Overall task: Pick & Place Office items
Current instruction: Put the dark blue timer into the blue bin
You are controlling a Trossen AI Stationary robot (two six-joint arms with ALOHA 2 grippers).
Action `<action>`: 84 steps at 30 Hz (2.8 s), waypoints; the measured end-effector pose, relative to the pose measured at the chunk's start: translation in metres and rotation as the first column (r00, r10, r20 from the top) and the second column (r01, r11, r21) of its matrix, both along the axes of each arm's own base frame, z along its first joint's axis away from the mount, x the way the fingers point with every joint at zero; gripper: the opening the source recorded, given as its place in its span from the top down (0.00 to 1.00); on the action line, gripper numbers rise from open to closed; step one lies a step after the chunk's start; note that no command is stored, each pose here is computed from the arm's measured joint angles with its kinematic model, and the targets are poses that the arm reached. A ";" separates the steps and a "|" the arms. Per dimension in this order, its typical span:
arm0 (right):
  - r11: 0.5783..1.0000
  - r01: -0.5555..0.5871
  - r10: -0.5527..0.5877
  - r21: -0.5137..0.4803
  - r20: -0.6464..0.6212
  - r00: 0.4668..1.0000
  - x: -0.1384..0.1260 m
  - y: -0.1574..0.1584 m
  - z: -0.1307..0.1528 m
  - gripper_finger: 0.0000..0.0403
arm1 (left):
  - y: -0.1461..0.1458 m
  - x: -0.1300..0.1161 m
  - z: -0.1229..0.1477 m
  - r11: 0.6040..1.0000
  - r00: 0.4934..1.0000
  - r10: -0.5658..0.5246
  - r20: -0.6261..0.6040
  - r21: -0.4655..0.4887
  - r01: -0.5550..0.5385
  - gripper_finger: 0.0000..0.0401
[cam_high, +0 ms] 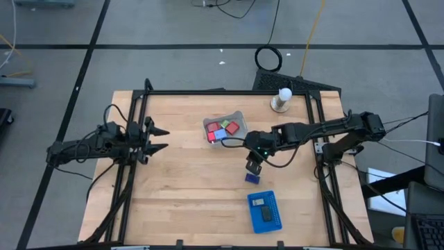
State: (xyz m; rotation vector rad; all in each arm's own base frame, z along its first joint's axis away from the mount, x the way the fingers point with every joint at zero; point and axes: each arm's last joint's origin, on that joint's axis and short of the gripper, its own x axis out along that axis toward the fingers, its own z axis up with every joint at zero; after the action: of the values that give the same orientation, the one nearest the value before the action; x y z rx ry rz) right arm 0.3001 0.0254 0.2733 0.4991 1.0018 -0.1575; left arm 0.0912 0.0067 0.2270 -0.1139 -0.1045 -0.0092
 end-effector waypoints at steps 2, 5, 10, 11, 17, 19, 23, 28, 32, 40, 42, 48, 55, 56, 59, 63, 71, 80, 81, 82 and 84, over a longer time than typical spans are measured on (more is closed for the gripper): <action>1.000 -0.006 0.006 0.004 0.000 1.000 0.000 0.000 0.000 1.00 | 0.000 0.000 0.000 1.000 1.000 -0.001 -0.001 -0.008 0.001 0.39; 0.999 -0.032 0.032 0.042 -0.005 0.999 0.000 0.002 0.000 1.00 | 0.000 0.000 0.000 1.000 1.000 -0.001 -0.001 -0.008 0.001 0.39; 0.996 -0.068 0.070 0.050 -0.025 0.997 -0.002 0.003 -0.001 1.00 | 0.000 0.000 0.000 1.000 1.000 -0.001 -0.001 -0.009 0.001 0.39; 0.996 -0.077 0.079 0.045 -0.033 0.996 -0.003 0.003 -0.002 1.00 | 0.000 0.000 0.000 1.000 1.000 -0.001 -0.001 -0.009 0.001 0.39; 0.992 -0.126 0.127 0.016 -0.059 0.990 -0.006 0.002 -0.003 1.00 | 0.000 0.000 0.000 1.000 1.000 -0.001 -0.001 -0.009 0.001 0.39; 0.991 -0.136 0.136 0.011 -0.073 0.988 -0.007 0.002 -0.004 1.00 | 0.000 0.000 0.000 1.000 1.000 -0.002 -0.002 -0.010 0.002 0.39; 0.987 -0.157 0.154 -0.024 -0.105 0.982 -0.015 0.001 -0.001 1.00 | 0.000 0.000 0.000 1.000 1.000 -0.002 -0.001 -0.010 0.002 0.39; 0.976 -0.212 0.205 -0.043 -0.133 0.970 -0.018 0.008 -0.003 1.00 | 0.000 0.000 0.000 1.000 1.000 -0.002 -0.002 -0.010 0.002 0.39; 0.965 -0.259 0.248 -0.045 -0.166 0.954 -0.022 0.016 -0.005 1.00 | 0.000 0.000 0.000 1.000 1.000 -0.002 -0.002 -0.010 0.002 0.39; 0.993 -0.114 0.115 0.019 -0.247 0.962 -0.011 0.022 -0.004 1.00 | 0.000 0.000 0.000 1.000 1.000 -0.002 -0.002 -0.010 0.002 0.39; 0.997 -0.075 0.079 0.026 -0.283 0.956 -0.002 0.025 -0.001 1.00 | 0.000 0.000 0.000 1.000 1.000 -0.003 -0.002 -0.010 0.003 0.39; 0.998 0.034 -0.013 0.061 -0.315 0.949 0.038 0.032 0.007 1.00 | 0.000 0.000 0.000 1.000 1.000 -0.002 -0.002 -0.009 0.002 0.39; 0.985 0.081 -0.019 0.154 -0.370 0.929 0.060 0.043 -0.008 1.00 | 0.000 0.000 0.000 1.000 1.000 0.003 -0.001 -0.010 -0.003 0.39; 0.984 0.086 -0.022 0.157 -0.375 0.927 0.061 0.044 -0.010 1.00 | 0.000 0.000 0.000 1.000 1.000 0.003 -0.002 -0.010 -0.003 0.39; 0.983 0.109 -0.044 0.149 -0.386 0.922 0.063 0.044 -0.014 1.00 | 0.000 0.000 0.000 1.000 1.000 0.004 -0.001 -0.010 -0.004 0.39; 0.986 0.088 -0.028 0.142 -0.383 0.923 0.063 0.044 -0.018 0.98 | 0.000 0.000 0.000 1.000 1.000 0.004 -0.001 -0.010 -0.004 0.39; 0.978 -0.167 0.202 0.123 -0.384 0.901 0.056 0.053 -0.025 0.87 | 0.000 0.000 0.000 1.000 1.000 0.005 -0.001 -0.010 -0.005 0.39; 0.908 -0.417 0.394 0.049 -0.439 0.807 0.046 0.054 -0.027 0.61 | 0.000 0.000 0.000 1.000 1.000 0.005 -0.001 -0.010 -0.005 0.39; 0.902 -0.430 0.396 0.033 -0.455 0.798 0.044 0.053 -0.028 0.58 | 0.000 0.000 0.000 1.000 1.000 0.005 -0.001 -0.010 -0.006 0.39; 0.899 -0.438 0.394 0.016 -0.466 0.792 0.043 0.052 -0.030 0.56 | 0.000 0.000 0.000 1.000 1.000 0.005 -0.001 -0.010 -0.006 0.39; 0.898 -0.441 0.394 0.016 -0.480 0.784 0.041 0.052 -0.038 0.51 | 0.000 0.000 0.000 1.000 1.000 0.005 -0.001 -0.010 -0.005 0.39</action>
State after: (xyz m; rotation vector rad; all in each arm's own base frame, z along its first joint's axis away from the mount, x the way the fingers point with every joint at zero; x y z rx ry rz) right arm 0.3413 0.0770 0.2355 0.1314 1.5572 0.0800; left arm 0.0912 0.0069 0.2270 -0.1236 -0.1036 -0.0034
